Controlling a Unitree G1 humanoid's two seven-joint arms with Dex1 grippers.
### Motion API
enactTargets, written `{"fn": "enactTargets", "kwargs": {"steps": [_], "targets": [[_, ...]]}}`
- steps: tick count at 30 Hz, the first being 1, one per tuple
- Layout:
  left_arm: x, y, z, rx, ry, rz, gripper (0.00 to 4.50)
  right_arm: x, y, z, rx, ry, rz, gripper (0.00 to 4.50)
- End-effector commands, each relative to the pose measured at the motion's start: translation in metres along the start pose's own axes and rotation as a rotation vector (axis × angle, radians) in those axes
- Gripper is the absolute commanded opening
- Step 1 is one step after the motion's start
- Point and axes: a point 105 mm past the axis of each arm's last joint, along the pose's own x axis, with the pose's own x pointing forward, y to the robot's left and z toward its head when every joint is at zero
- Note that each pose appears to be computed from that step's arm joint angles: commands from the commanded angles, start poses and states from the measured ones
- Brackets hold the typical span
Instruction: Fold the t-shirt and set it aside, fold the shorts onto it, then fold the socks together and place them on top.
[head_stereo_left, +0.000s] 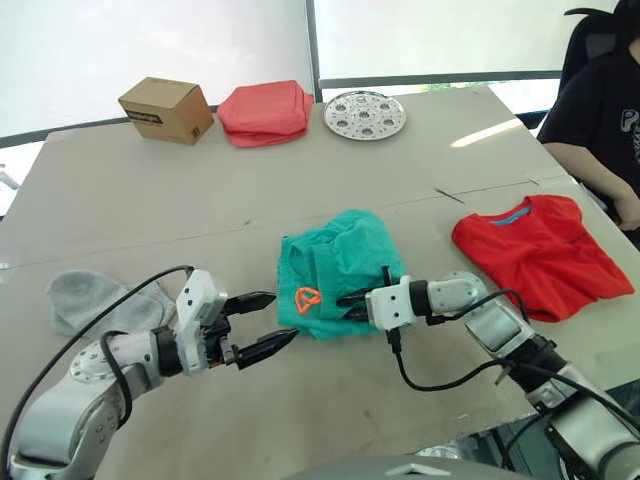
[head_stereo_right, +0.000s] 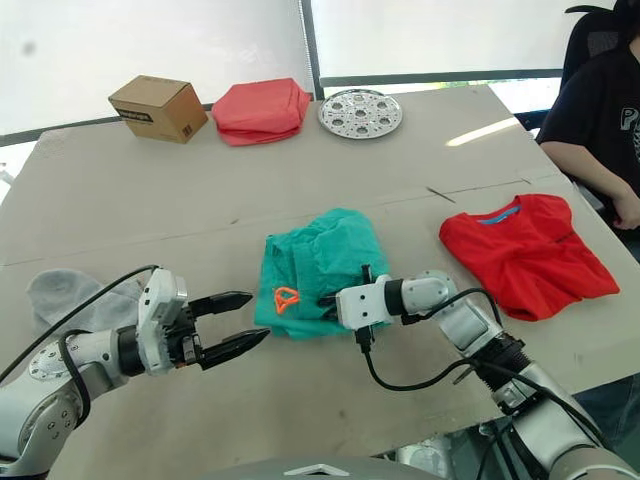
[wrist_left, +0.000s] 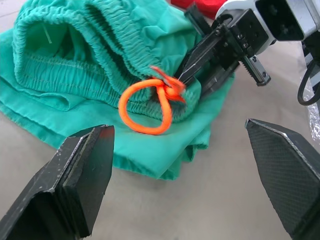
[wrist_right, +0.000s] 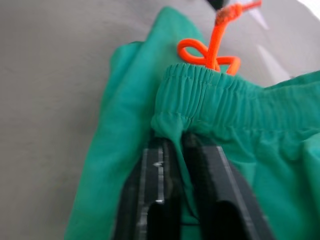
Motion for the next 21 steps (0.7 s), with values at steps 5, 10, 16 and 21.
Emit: {"fn": "enactTargets", "kwargs": {"steps": [5,10,16,21], "targets": [[-0.007,0.001,0.007,0.048,-0.015,0.007,4.50,-0.064,-0.027,0.057,0.321,-0.169,-0.158,4.36],[-0.006,0.001,0.006,0.051,-0.030,0.014,4.50,-0.082,-0.044,0.085,0.582,-0.271,-0.339,4.44],[-0.004,0.001,0.006,0.053,-0.043,0.018,4.50,-0.070,-0.027,0.075,0.647,-0.175,-0.233,4.44],[-0.003,0.000,0.005,0.053,-0.045,0.023,4.50,-0.051,-0.013,0.061,0.510,-0.072,-0.125,4.44]]}}
